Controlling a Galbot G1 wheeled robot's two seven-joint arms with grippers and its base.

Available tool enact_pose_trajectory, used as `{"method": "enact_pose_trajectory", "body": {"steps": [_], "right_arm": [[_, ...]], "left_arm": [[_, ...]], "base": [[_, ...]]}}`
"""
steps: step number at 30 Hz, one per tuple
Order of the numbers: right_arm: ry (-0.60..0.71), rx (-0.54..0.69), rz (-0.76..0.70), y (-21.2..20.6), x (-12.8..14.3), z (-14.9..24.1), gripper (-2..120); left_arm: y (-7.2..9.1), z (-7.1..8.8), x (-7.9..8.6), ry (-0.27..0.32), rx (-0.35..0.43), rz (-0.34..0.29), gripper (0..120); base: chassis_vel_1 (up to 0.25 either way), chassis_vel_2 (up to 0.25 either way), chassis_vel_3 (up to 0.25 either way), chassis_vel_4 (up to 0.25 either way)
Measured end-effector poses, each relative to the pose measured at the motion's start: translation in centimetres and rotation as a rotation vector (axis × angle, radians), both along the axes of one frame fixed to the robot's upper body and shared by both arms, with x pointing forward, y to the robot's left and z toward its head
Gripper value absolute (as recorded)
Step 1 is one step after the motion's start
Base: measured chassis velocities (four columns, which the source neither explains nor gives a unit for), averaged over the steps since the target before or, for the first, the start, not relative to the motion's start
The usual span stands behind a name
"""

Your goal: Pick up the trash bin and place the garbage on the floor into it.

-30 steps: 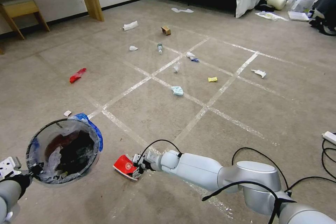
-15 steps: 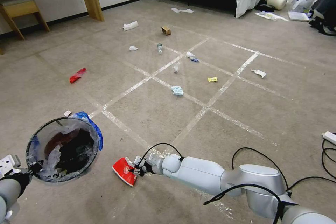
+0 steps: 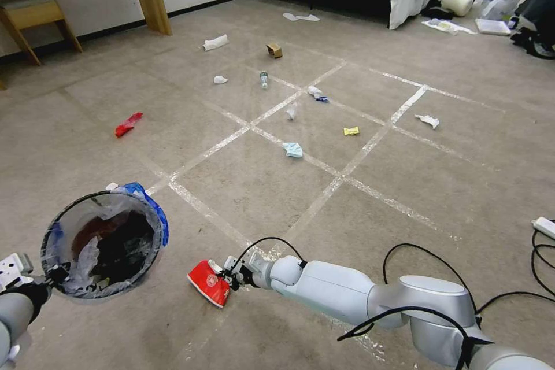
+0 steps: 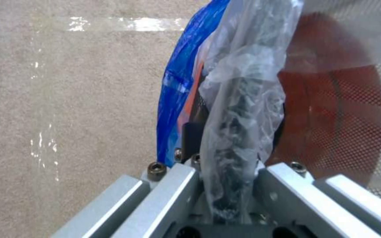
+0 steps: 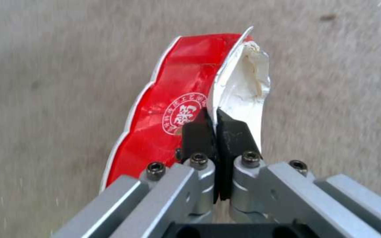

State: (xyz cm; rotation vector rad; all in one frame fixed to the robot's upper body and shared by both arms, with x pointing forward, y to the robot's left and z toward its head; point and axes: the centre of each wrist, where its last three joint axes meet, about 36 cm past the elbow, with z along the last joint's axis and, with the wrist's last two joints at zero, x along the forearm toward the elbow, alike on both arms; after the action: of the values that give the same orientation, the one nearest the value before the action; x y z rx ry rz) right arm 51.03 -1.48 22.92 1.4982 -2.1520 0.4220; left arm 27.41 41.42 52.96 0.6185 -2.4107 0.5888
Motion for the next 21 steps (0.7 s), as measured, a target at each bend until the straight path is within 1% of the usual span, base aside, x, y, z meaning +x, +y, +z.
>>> {"method": "enact_pose_trajectory", "body": {"steps": [2,3,5,6,7,8,9,10,11,12,13,14,15,16,17,18,19,20,21], "right_arm": [[0.006,0.060,-0.035,0.5,0.6,1.1,0],[0.006,0.060,-0.035,0.5,0.6,1.1,0],[0.009,0.161,-0.094,0.9,1.9,3.6,0],[0.009,0.161,-0.094,0.9,1.9,3.6,0],[0.004,0.197,-0.119,0.7,2.7,4.7,0],[-0.012,0.242,-0.152,0.2,3.9,6.4,0],[-0.012,0.242,-0.152,0.2,3.9,6.4,0],[-0.032,0.274,-0.175,-0.5,4.8,7.8,0],[-0.032,0.274,-0.175,-0.5,4.8,7.8,0],[-0.065,0.310,-0.206,-1.7,6.1,9.4,0],[-0.077,0.322,-0.215,-2.1,6.5,9.9,0],[-0.121,0.362,-0.239,-3.5,7.8,11.5,0],[-0.121,0.362,-0.239,-3.5,7.8,11.5,0],[-0.154,0.406,-0.256,-4.5,8.7,12.7,0],[-0.185,0.490,-0.276,-5.6,9.7,14.6,0],[-0.185,0.490,-0.276,-5.6,9.7,14.6,0],[-0.195,0.531,-0.284,-6.0,10.0,15.5,0],[-0.228,0.656,-0.296,-6.9,10.7,18.3,0],[-0.244,0.715,-0.293,-7.4,10.8,19.9,0]], "left_arm": [[0.0,0.0,0.0,0.002,0.000,0.001,0],[0.0,0.0,0.0,0.002,0.000,0.001,0],[-0.1,0.1,-0.1,0.006,0.001,-0.001,0],[-0.1,0.1,-0.1,0.006,0.001,-0.001,0],[0.0,0.1,-0.1,0.007,0.003,0.000,0],[0.0,0.2,-0.1,0.008,0.005,0.000,0],[0.0,0.2,-0.1,0.008,0.005,0.000,0],[0.0,0.3,-0.1,0.008,0.005,0.000,0],[0.0,0.3,-0.1,0.008,0.005,0.000,0],[0.0,0.3,-0.1,0.010,0.006,0.002,0],[0.0,0.3,0.0,0.010,0.006,0.002,0],[0.0,0.3,0.1,0.013,0.003,0.003,0],[0.0,0.3,0.1,0.013,0.003,0.003,0],[-0.1,0.3,0.2,0.014,-0.004,0.002,0],[-0.1,0.3,0.2,0.018,-0.017,-0.002,0],[-0.1,0.3,0.2,0.018,-0.017,-0.002,0],[-0.2,0.3,0.3,0.020,-0.027,-0.006,0],[-0.3,0.3,0.4,0.028,-0.050,-0.014,0],[-0.4,0.2,0.5,0.031,-0.058,-0.018,0]], "base": [[0.000,0.000,0.000,0.000],[0.000,0.000,0.000,0.000],[0.000,0.000,0.000,0.000],[0.000,0.000,0.000,0.000],[0.000,0.000,0.000,0.000],[0.000,0.000,0.000,0.000],[0.000,0.000,0.000,0.000],[0.000,0.000,0.000,0.000],[0.000,0.000,0.000,0.000],[0.000,0.000,0.000,0.000],[0.000,0.000,0.000,0.000],[0.000,0.000,0.000,0.000],[0.000,0.000,0.000,0.000],[0.000,0.000,0.000,0.000],[0.000,0.000,0.000,0.000],[0.000,0.000,0.000,0.000],[0.000,0.000,0.000,0.000],[0.000,0.000,0.000,0.000],[0.000,0.000,0.000,0.000]]}}
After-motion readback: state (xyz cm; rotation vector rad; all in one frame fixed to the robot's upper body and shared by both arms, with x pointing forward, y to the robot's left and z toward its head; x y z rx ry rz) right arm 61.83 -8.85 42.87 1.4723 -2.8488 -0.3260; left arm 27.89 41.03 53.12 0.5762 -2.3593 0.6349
